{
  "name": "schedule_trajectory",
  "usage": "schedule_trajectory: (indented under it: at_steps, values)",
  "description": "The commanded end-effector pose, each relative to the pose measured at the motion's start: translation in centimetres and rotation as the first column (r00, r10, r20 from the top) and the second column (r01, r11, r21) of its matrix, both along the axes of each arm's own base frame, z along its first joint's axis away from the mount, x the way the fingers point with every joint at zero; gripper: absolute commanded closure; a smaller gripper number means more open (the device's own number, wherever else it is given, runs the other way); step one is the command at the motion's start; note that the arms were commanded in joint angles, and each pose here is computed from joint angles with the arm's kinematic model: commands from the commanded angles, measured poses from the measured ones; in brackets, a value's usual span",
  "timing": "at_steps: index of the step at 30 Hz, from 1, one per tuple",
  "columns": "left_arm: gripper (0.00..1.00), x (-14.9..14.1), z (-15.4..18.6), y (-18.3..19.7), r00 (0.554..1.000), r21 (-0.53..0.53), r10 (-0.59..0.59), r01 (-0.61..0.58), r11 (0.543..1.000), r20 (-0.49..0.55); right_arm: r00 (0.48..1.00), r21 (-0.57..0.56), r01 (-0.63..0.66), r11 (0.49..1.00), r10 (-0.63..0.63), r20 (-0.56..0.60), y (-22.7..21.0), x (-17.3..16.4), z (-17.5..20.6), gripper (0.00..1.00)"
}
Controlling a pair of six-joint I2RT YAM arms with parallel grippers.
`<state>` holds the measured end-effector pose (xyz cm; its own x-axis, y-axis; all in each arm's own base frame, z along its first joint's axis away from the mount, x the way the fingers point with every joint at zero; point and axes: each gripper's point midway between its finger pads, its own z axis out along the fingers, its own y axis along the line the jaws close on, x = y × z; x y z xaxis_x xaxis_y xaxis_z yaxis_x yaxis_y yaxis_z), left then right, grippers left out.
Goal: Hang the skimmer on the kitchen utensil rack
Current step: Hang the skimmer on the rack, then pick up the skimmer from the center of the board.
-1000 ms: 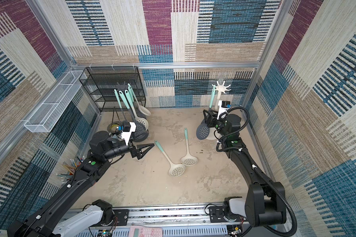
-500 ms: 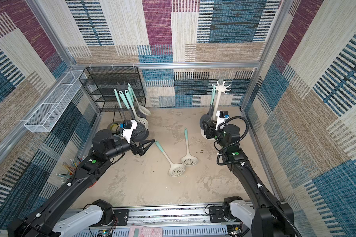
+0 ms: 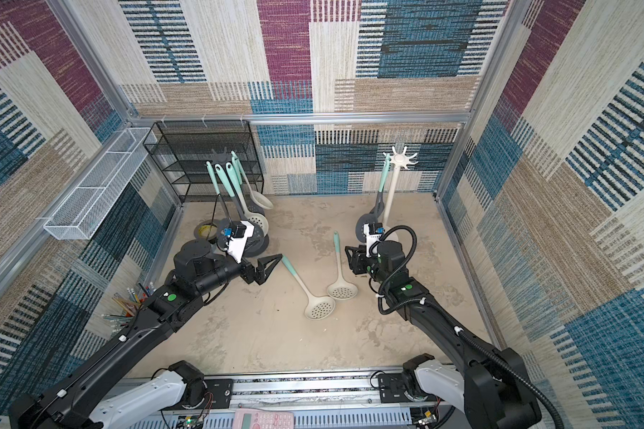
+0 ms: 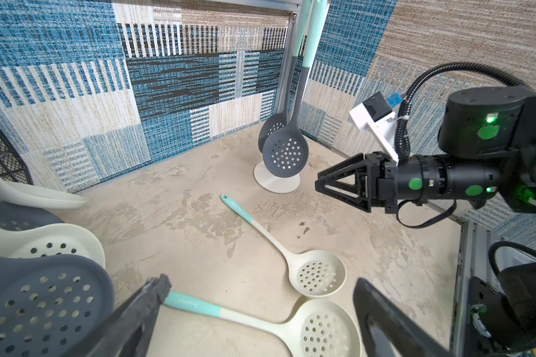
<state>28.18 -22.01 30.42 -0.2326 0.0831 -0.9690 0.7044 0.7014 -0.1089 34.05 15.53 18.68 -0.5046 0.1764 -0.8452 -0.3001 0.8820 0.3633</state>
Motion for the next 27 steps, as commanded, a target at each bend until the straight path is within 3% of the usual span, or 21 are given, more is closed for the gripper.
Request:
schedule_trajectory:
  at_steps: [1, 18, 27]
  values:
    - [0.03, 0.3, -0.1, 0.2, 1.000, 0.031, 0.020, -0.020, 0.999, 0.012, 0.998, 0.026, 0.054, 0.998, -0.053, -0.015, -0.1, 0.4, -0.6, 0.49]
    - [0.05, 0.2, -0.6, -0.2, 1.000, 0.066, 0.017, -0.017, 0.998, 0.002, 0.966, -0.085, 0.014, 0.996, -0.035, -0.257, 3.0, 4.0, -8.9, 0.61]
    - [0.05, 0.1, -0.6, -0.3, 1.000, 0.071, 0.015, -0.015, 0.997, 0.005, 0.936, -0.210, 0.007, 0.978, -0.080, -0.342, 3.7, 5.4, -12.8, 0.65]
